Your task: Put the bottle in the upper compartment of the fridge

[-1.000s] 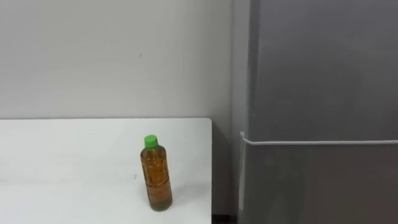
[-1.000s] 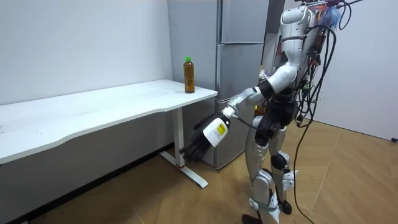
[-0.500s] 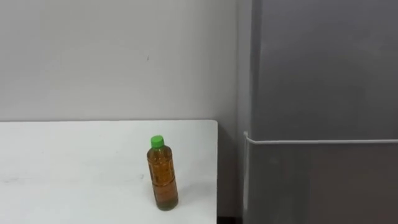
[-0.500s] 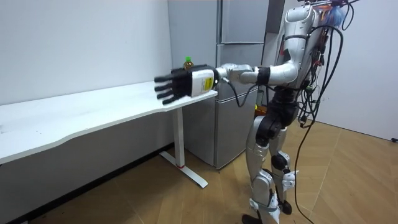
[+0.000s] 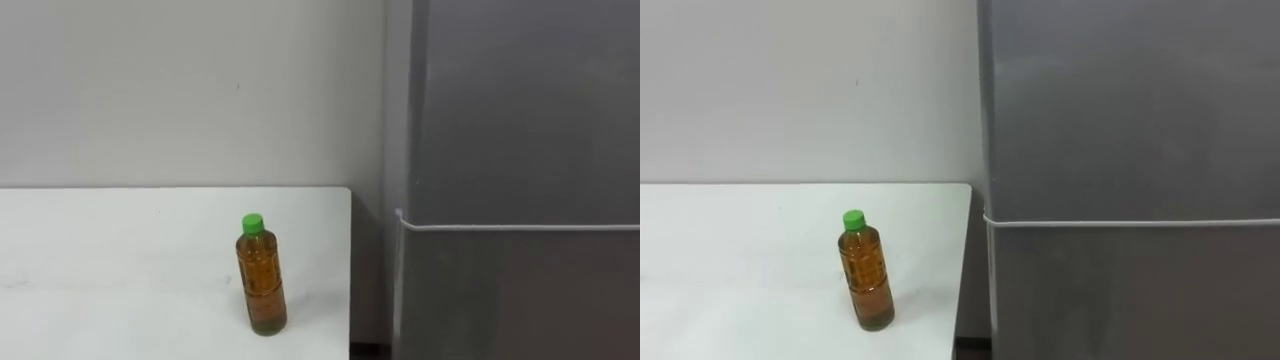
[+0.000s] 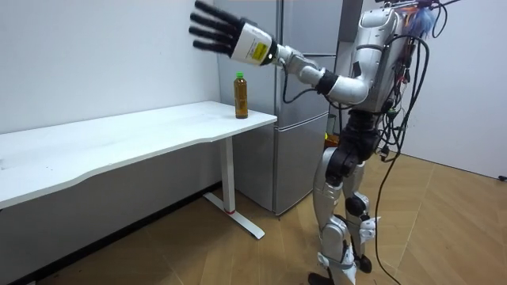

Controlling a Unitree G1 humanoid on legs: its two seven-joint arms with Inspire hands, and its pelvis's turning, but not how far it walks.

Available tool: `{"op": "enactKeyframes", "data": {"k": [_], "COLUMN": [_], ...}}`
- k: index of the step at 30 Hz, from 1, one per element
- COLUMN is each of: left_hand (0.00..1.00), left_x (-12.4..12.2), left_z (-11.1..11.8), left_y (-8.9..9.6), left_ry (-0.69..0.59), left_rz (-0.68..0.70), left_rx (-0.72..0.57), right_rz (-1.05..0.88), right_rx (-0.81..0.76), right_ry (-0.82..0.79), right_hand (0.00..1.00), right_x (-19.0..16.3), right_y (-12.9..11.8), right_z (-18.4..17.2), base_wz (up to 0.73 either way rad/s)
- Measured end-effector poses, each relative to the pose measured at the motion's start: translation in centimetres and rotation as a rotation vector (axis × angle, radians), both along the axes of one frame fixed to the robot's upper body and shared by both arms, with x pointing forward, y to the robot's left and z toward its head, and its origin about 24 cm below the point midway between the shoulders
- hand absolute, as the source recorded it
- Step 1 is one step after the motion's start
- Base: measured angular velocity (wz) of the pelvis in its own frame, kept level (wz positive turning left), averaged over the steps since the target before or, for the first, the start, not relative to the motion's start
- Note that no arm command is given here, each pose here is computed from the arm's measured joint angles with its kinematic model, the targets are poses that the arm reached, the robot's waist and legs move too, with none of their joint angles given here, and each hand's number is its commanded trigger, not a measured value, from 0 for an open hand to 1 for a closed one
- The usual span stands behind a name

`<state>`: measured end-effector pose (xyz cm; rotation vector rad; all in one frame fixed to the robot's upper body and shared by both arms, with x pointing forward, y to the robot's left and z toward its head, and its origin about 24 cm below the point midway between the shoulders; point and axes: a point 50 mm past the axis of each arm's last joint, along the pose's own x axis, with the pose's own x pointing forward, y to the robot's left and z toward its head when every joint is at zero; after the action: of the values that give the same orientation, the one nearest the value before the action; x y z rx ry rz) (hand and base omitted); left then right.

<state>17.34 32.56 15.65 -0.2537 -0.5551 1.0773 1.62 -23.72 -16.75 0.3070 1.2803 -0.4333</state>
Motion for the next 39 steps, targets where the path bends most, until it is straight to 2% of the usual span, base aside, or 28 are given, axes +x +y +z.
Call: {"op": "enactKeyframes", "data": {"k": [5, 9, 18, 25, 39], "left_hand": [0.00, 0.00, 0.00, 0.00, 0.00], "left_x": [0.7, 1.5, 4.3, 5.1, 7.1], "left_z": [2.9, 3.9, 4.4, 5.1, 3.6], "left_y": [-1.2, -1.6, -4.5, -6.8, -12.2], "left_ry": [-0.108, -0.143, -0.125, -0.161, -0.079], "left_rz": [-0.061, -0.117, -0.406, -0.613, -0.991], "left_rx": [0.094, 0.132, 0.176, 0.219, 0.258], "right_rz": [0.015, 0.023, 0.015, 0.027, 0.057], "right_rx": [0.015, 0.027, 0.041, 0.059, 0.078], "right_ry": [0.003, -0.005, -0.012, -0.026, -0.023], "right_hand": [0.00, 0.00, 0.00, 0.00, 0.00], "right_x": [0.2, 0.4, 0.9, 1.2, 2.7], "right_y": [0.1, 0.1, 0.4, 0.4, 0.8], "right_z": [-0.1, 0.0, -0.1, 0.0, 0.0], "base_wz": [0.00, 0.00, 0.00, -0.02, -0.02]}}
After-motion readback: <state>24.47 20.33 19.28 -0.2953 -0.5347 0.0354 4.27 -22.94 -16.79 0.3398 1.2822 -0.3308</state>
